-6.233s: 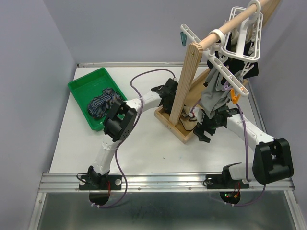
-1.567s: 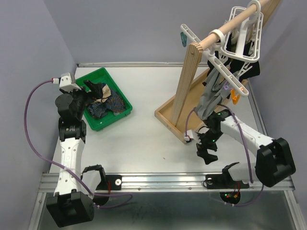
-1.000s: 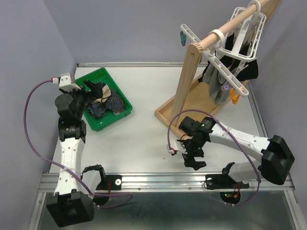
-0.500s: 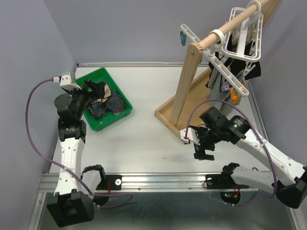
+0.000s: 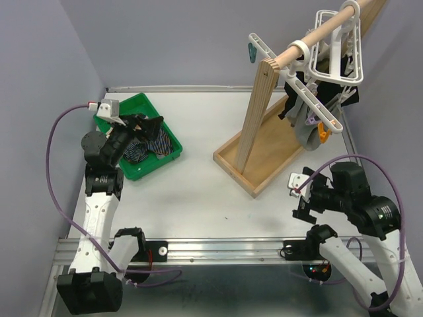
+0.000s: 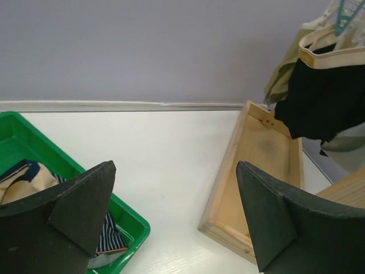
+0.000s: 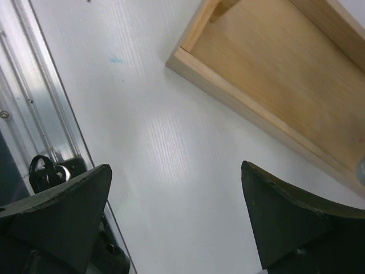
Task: Remove the underwear clipped to the hanger
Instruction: Remove the underwear from the hanger.
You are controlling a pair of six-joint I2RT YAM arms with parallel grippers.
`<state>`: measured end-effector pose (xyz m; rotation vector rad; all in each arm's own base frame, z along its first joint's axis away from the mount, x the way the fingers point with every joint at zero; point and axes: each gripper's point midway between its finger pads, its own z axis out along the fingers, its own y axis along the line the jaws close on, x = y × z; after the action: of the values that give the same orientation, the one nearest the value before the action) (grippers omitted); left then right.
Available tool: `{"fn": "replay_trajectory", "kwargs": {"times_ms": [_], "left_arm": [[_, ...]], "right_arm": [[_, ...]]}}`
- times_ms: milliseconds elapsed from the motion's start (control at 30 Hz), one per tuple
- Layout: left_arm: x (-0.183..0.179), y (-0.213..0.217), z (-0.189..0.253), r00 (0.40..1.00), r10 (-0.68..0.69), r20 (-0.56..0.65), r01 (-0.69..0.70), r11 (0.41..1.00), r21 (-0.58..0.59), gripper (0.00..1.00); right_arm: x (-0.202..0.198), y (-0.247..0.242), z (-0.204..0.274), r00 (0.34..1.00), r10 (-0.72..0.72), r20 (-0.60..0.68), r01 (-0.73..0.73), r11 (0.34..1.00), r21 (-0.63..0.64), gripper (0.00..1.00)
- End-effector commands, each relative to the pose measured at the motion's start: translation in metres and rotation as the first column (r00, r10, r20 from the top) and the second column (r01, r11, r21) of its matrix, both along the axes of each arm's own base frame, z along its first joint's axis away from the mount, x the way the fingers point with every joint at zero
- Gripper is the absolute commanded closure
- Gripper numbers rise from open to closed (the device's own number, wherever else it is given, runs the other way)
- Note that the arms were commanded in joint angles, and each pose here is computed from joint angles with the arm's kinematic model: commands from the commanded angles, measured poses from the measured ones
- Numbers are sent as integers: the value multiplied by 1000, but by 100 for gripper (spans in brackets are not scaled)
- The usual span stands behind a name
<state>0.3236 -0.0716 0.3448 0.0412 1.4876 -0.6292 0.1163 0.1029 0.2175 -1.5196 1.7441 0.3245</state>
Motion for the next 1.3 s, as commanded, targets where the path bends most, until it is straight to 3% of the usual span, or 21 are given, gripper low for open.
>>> {"fn": "replay_trajectory", "kwargs": {"times_ms": [0,433,567,600,767,967,1067,1167,1267], "left_arm": [[-9,-27,29,989,-96,116,90,994,58,1],[-15,-70,15,973,-202,115,191,976,100,1],[-18,-72,6,974,-204,99,191,973,128,1],[-18,-71,6,974,-204,102,189,972,138,1],[-18,-71,-1,975,-207,85,191,968,164,1],[-20,-70,1,974,-207,95,189,968,165,1],[-20,-71,2,972,-213,98,195,967,166,1],[-20,-71,2,972,-214,100,196,966,168,1],[-20,-72,0,972,-216,96,198,966,168,1]], "right_arm": [[16,-29,-9,977,-209,33,211,977,-36,0],[46,-84,8,809,-570,146,580,814,-33,0],[61,-102,36,728,-647,226,668,744,-20,0],[70,-120,46,647,-718,256,750,660,-42,0],[83,-120,72,611,-742,278,768,640,20,0],[78,-132,98,493,-816,300,818,553,159,0],[75,-132,79,514,-810,282,820,561,115,0],[68,-153,18,485,-825,290,869,491,-57,0],[65,-164,-2,433,-855,286,899,431,-75,0]]}}
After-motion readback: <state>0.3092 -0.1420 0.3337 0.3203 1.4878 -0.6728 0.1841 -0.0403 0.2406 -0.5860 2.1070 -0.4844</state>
